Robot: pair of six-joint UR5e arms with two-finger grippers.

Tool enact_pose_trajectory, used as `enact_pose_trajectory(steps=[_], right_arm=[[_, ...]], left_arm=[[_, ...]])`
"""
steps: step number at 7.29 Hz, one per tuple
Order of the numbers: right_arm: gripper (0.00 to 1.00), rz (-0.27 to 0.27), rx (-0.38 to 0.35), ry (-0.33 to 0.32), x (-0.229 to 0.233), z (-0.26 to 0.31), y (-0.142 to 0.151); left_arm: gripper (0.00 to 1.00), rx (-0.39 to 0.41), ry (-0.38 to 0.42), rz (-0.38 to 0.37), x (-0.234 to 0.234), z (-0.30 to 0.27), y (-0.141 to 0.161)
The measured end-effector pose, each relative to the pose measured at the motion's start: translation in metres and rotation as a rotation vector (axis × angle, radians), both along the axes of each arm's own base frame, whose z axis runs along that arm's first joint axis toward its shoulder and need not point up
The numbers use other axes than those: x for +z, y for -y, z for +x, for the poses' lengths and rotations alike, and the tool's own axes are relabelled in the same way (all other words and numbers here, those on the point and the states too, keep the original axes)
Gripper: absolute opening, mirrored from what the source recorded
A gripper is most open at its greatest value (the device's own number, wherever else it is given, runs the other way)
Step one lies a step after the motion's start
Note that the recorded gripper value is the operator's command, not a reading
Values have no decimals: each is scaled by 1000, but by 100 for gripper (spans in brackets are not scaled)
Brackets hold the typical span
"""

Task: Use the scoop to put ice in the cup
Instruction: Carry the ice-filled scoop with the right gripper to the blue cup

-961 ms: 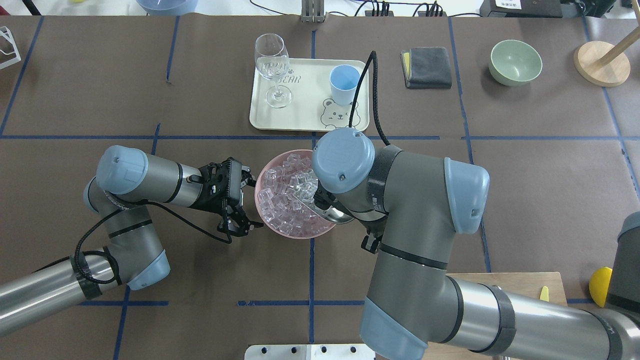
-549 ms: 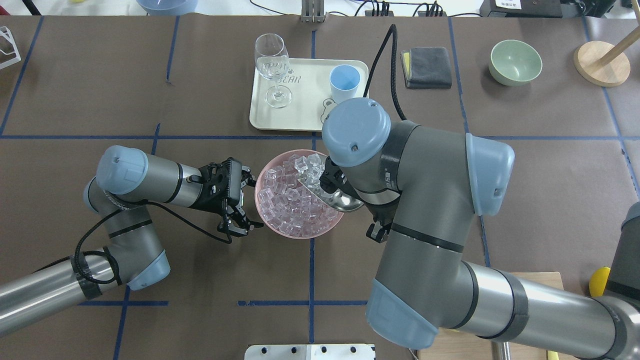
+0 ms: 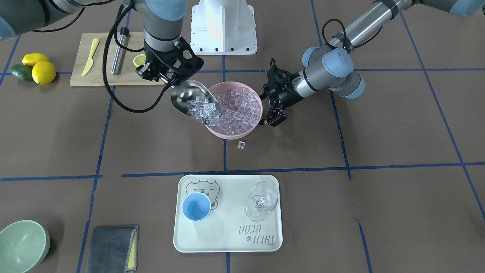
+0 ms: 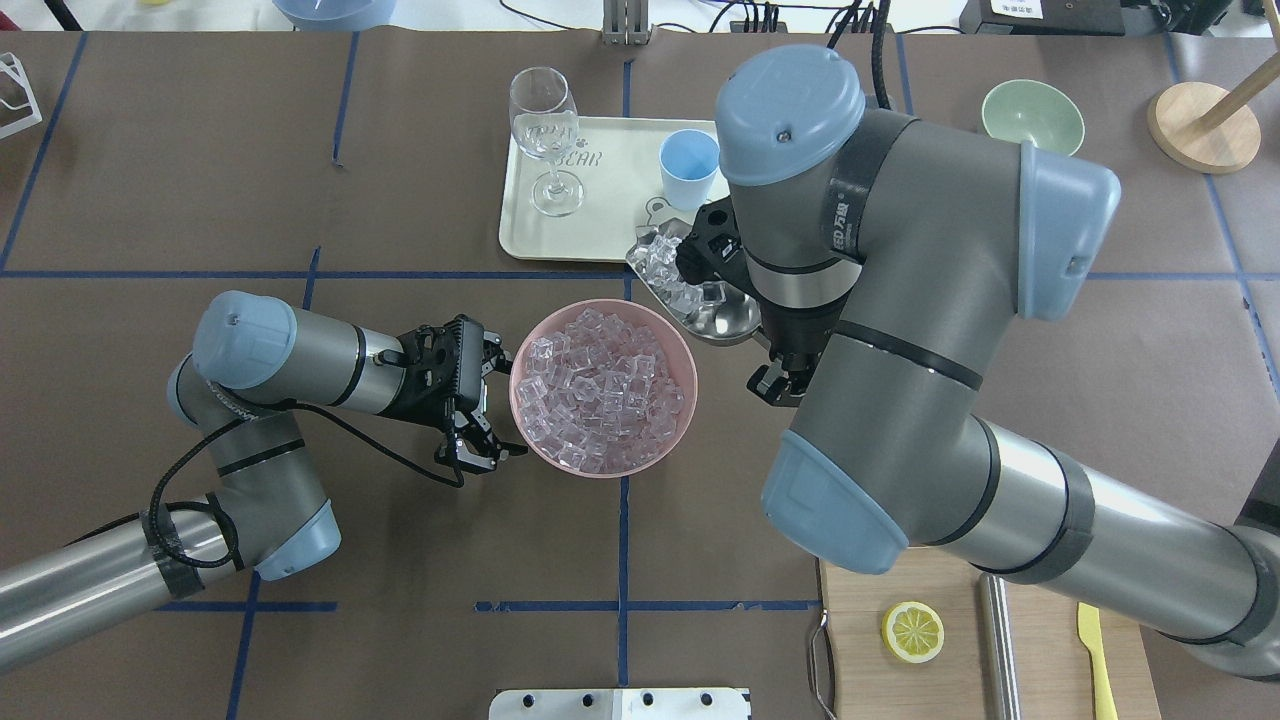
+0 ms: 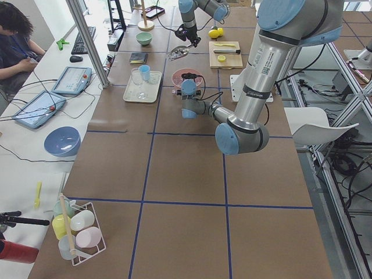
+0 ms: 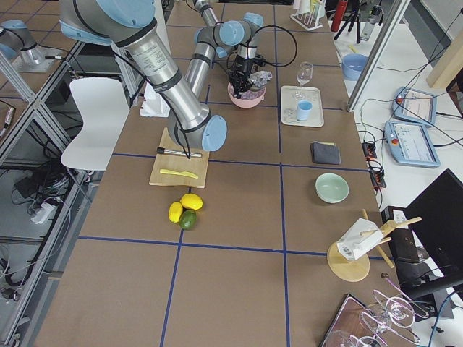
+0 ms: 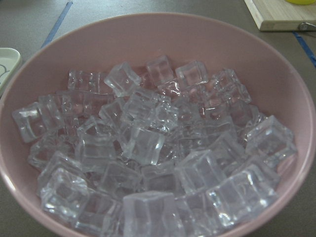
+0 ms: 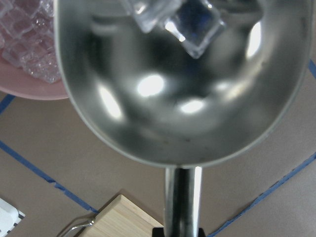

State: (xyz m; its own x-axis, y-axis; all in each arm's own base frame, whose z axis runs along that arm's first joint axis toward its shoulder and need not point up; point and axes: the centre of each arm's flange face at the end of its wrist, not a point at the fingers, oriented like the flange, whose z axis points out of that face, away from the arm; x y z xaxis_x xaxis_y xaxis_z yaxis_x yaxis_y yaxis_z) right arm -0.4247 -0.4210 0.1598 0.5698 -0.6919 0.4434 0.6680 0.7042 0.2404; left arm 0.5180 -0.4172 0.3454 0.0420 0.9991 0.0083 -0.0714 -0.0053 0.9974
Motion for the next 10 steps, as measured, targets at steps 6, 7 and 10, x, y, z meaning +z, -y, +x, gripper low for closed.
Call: enact_pose_trajectory(steps=[6,7,10], right_arm=[[0,-193,243,53,12,-13,101],[0,-219,261,42,17,-16,116],[0,-280,290,-71,31,-31,159]], left_arm=[[100,0,1,-1,0,0,0],[100,0,1,-1,0,0,0],[100,3,2,-2,0,2,-1]])
